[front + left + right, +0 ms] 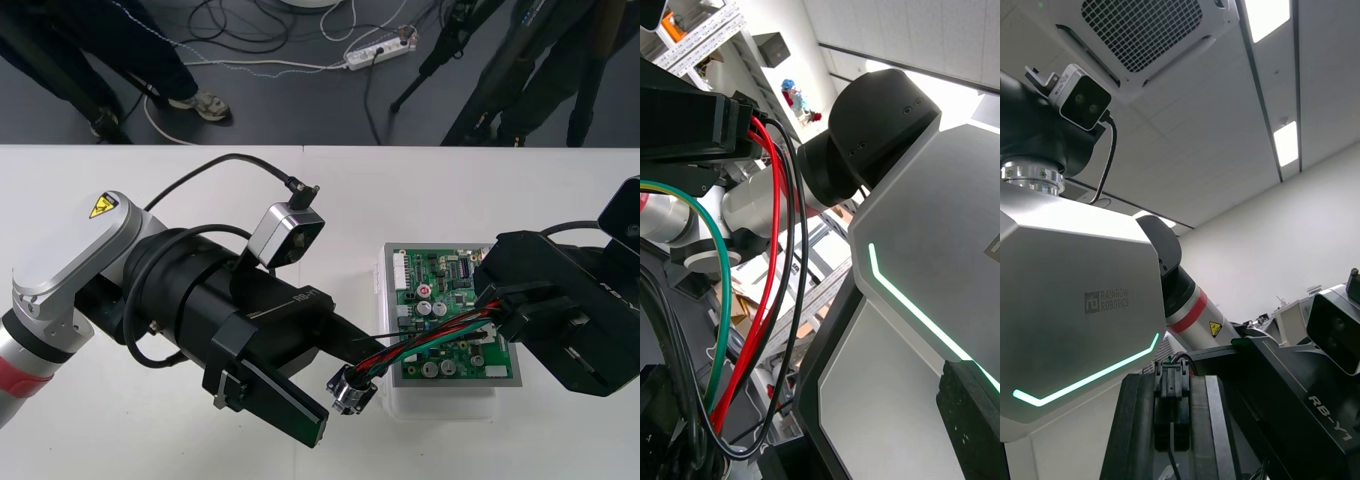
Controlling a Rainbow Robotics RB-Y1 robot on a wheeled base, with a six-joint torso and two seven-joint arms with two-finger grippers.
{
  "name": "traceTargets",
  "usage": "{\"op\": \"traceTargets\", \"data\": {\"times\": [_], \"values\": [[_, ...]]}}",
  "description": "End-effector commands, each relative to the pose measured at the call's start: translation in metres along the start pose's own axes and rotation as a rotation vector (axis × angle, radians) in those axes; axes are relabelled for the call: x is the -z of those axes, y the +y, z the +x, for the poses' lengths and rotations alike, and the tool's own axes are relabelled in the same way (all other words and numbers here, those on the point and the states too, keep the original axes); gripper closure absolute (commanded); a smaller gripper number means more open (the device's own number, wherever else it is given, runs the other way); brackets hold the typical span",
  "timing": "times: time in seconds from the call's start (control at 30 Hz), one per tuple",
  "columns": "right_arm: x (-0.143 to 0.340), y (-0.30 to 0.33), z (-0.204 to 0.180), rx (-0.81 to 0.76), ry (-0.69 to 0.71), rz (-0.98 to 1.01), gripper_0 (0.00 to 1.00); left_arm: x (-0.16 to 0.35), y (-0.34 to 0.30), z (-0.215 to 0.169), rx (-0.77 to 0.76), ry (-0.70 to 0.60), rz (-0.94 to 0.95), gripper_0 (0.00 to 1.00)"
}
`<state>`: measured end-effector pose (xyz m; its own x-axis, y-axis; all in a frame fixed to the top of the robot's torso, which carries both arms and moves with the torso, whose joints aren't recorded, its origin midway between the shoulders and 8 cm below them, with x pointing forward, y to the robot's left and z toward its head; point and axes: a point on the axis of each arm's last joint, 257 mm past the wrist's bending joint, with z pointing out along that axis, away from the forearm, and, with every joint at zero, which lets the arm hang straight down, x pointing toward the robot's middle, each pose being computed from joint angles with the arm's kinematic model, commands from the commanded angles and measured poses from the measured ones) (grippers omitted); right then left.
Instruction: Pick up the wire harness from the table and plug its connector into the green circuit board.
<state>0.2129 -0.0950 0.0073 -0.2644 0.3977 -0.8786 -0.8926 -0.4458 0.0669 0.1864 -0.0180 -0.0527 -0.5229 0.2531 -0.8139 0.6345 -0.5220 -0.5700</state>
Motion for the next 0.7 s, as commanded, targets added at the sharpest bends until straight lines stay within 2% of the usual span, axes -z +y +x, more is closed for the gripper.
{"op": "traceTargets", "data": {"times": [0.03, 0.27, 0.53, 0.7], "values": [[-0.001, 0.007, -0.001, 0.05, 0.007, -0.009, 1.0, -0.006, 0.002, -0.015, -0.057, -0.019, -0.008, 0.0], [0.002, 0.004, -0.003, 0.054, 0.008, 0.005, 1.0, 0.011, 0.013, -0.018, -0.051, -0.042, -0.083, 0.0], [0.023, 0.003, 0.0, 0.047, 0.055, 0.077, 1.0, 0.038, 0.029, -0.023, -0.131, -0.024, -0.212, 0.0], [0.036, 0.004, -0.003, 0.056, 0.078, 0.123, 1.0, 0.052, 0.032, -0.027, -0.144, -0.055, -0.257, 0.0]]}}
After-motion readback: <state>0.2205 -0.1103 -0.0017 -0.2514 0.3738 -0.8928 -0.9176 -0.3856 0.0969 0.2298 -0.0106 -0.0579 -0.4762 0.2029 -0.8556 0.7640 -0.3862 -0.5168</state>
